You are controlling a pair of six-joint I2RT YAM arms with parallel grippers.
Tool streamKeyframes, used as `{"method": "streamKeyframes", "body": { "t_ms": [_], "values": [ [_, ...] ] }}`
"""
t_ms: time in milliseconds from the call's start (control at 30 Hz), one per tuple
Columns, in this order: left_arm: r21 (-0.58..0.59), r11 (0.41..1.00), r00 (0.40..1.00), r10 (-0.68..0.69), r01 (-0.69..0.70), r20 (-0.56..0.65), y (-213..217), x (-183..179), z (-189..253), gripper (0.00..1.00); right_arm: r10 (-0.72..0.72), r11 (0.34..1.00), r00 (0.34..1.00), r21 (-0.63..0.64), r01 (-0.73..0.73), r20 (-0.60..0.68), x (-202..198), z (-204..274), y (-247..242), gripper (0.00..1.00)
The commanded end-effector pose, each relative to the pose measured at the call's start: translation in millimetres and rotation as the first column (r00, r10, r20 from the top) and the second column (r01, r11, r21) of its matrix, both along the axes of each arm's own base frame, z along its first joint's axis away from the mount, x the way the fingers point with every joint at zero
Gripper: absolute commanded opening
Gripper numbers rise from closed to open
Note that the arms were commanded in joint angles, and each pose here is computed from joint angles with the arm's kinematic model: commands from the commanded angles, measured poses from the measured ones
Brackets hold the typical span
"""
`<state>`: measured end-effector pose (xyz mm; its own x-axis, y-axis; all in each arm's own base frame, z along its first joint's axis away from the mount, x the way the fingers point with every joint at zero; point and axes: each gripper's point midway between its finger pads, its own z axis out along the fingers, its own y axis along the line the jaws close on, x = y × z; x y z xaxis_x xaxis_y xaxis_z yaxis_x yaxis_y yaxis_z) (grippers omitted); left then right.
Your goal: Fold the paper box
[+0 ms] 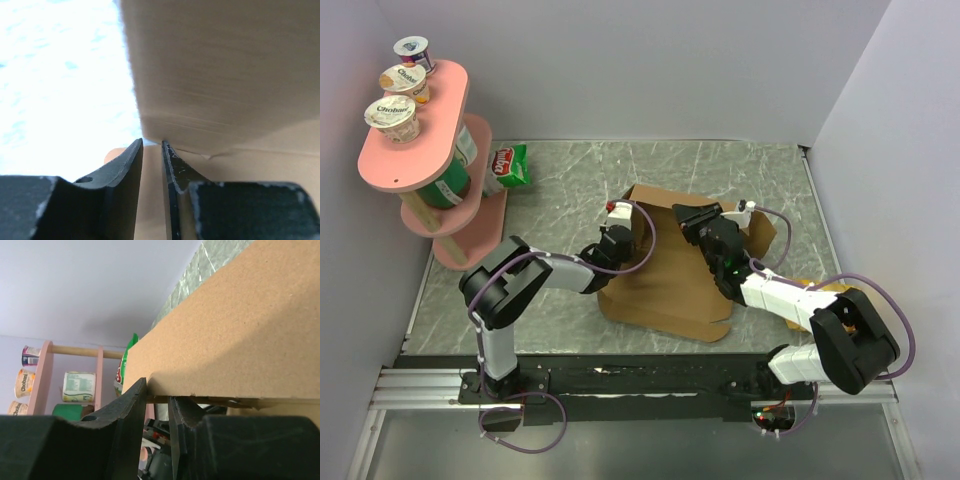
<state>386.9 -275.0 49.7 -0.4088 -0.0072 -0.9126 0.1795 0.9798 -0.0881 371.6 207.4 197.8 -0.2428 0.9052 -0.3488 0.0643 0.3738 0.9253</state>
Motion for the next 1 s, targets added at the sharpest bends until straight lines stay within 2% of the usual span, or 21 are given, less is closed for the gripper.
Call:
{"method": "streamKeyframes", "body": {
  "t_ms": [0,100,167,200,233,300,333,400,467,533,567,633,667,700,767,800,867,967],
  "values": [
    [-0.065,0.995,0.995,0.08,-0.076,0.054,1,11,16,0.27,-0.008,1.0,0.999,0.005,0.008,0.051,-4,14,-3,0.31],
    [-0.095,0.995,0.996,0.022,-0.014,0.086,-7,9,23,0.31,-0.007,1.0,0.999,-0.001,0.008,0.042,-5,11,-4,0.31],
    [-0.119,0.992,0.995,-0.036,0.048,0.096,-11,0,24,0.39,-0.003,1.0,0.999,-0.004,0.003,0.035,-6,11,-3,0.31],
    [-0.122,0.99,0.991,-0.058,0.072,0.12,-12,-2,29,0.44,-0.003,1.0,1.0,-0.002,0.003,0.031,-6,11,-3,0.31],
    [-0.122,0.987,0.988,-0.09,0.105,0.125,-11,-9,31,0.56,-0.008,1.0,1.0,-0.005,0.008,0.031,-5,10,-5,0.31],
    [-0.11,0.984,0.983,-0.125,0.14,0.136,-5,-20,30,0.67,-0.011,1.0,0.999,-0.01,0.012,0.034,-4,13,-7,0.3],
    [-0.128,0.976,0.975,-0.156,0.177,0.157,-6,-25,41,0.76,-0.009,1.0,1.0,-0.017,0.01,0.026,-4,12,-7,0.29],
    [-0.129,0.971,0.97,-0.182,0.203,0.162,4,-35,41,0.82,0.002,1.0,1.0,-0.02,-0.001,0.025,-3,15,-9,0.27],
    [-0.159,0.944,0.947,-0.259,0.289,0.189,0,-45,56,0.89,0.019,1.0,0.999,-0.019,-0.019,0.026,-1,17,-12,0.27],
    [-0.165,0.926,0.929,-0.302,0.339,0.211,9,-53,66,0.93,0.036,0.999,0.999,-0.019,-0.036,0.024,1,17,-14,0.26],
    [-0.175,0.899,0.906,-0.361,0.401,0.22,5,-61,70,0.94,0.052,0.999,0.998,-0.018,-0.051,0.021,2,17,-16,0.26],
    [-0.203,0.887,0.898,-0.365,0.415,0.244,22,-61,83,0.94,0.061,0.998,0.998,-0.02,-0.061,0.015,3,16,-18,0.25],
    [-0.23,0.843,0.867,-0.431,0.486,0.252,19,-69,88,0.94,0.061,0.998,0.998,-0.028,-0.06,0.015,3,17,-20,0.24],
    [-0.238,0.849,0.873,-0.412,0.472,0.261,34,-58,93,0.94,0.065,0.998,0.998,-0.027,-0.065,0.011,3,16,-21,0.24],
    [-0.225,0.831,0.856,-0.46,0.509,0.236,39,-54,91,0.92,0.069,0.997,0.998,-0.029,-0.068,0.013,2,18,-24,0.24],
    [-0.212,0.797,0.82,-0.515,0.565,0.25,33,-50,102,0.91,0.076,0.997,0.997,-0.026,-0.076,0.015,2,20,-24,0.24],
    [-0.177,0.784,0.802,-0.569,0.596,0.18,27,-46,85,0.9,0.087,0.996,0.996,-0.024,-0.086,0.024,2,24,-23,0.24],
    [-0.157,0.76,0.774,-0.598,0.63,0.208,19,-34,92,0.89,0.108,0.994,0.994,-0.027,-0.107,0.035,1,29,-21,0.24]
  ]
}}
